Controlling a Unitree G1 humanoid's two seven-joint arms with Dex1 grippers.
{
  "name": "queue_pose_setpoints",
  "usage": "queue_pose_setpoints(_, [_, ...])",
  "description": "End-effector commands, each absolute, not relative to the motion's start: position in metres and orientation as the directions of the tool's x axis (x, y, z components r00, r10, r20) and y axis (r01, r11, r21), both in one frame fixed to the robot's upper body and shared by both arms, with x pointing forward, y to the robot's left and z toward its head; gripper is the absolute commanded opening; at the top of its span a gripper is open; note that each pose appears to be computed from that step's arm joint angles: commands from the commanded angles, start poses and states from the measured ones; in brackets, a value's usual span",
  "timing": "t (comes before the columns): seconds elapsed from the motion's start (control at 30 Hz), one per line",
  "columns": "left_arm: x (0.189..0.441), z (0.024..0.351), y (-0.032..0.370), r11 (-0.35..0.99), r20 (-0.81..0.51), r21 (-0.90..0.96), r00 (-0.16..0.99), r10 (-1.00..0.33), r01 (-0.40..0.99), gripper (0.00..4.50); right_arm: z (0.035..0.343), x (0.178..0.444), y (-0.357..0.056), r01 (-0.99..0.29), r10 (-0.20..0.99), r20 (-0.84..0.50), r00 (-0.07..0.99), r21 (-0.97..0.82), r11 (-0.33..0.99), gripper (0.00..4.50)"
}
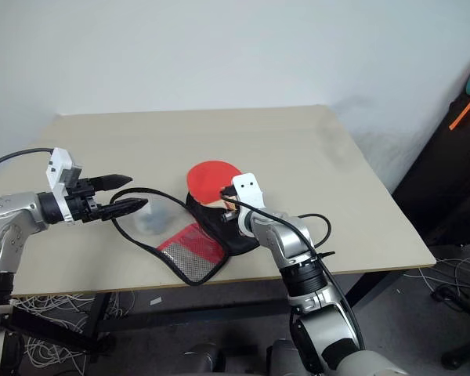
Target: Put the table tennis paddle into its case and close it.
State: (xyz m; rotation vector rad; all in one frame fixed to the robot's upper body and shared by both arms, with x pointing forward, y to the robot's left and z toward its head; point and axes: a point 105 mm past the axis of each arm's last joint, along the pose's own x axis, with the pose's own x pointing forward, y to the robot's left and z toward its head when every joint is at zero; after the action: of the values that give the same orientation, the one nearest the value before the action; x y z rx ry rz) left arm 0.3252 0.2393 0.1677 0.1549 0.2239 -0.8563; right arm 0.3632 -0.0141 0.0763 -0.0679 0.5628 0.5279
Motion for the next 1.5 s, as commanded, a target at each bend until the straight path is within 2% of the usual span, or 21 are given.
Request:
queue_pose_setpoints(0.03, [0.324,0.183,0.238,0.646,-0.226,0.088,0.646,-0.729,0.759,4.5,0.091,0.373,-0.014,-0.496,0.453,-0.46,0.764,0.03,0.868,1.12])
queue_pose_setpoints(0.27, [0.321,0.185,0.242,0.66,-0.223,0.092,0.661,-0.716,0.746,4.5,0.073,0.372,-0.017,-0.487,0.438,-0.505,0.744,0.04,0.873,1.12])
queue_pose_setpoints(0.77, [0.321,0.182,0.241,0.667,-0.221,0.083,0.666,-0.712,0.741,4.5,0.098,0.368,0.007,-0.539,0.497,-0.455,0.739,0.044,0.841,1.12])
queue_pose_setpoints(1.5, [0.32,0.182,0.241,0.663,-0.223,0.083,0.662,-0.715,0.744,4.5,0.062,0.356,-0.005,-0.558,0.463,-0.568,0.681,0.008,0.83,1.12])
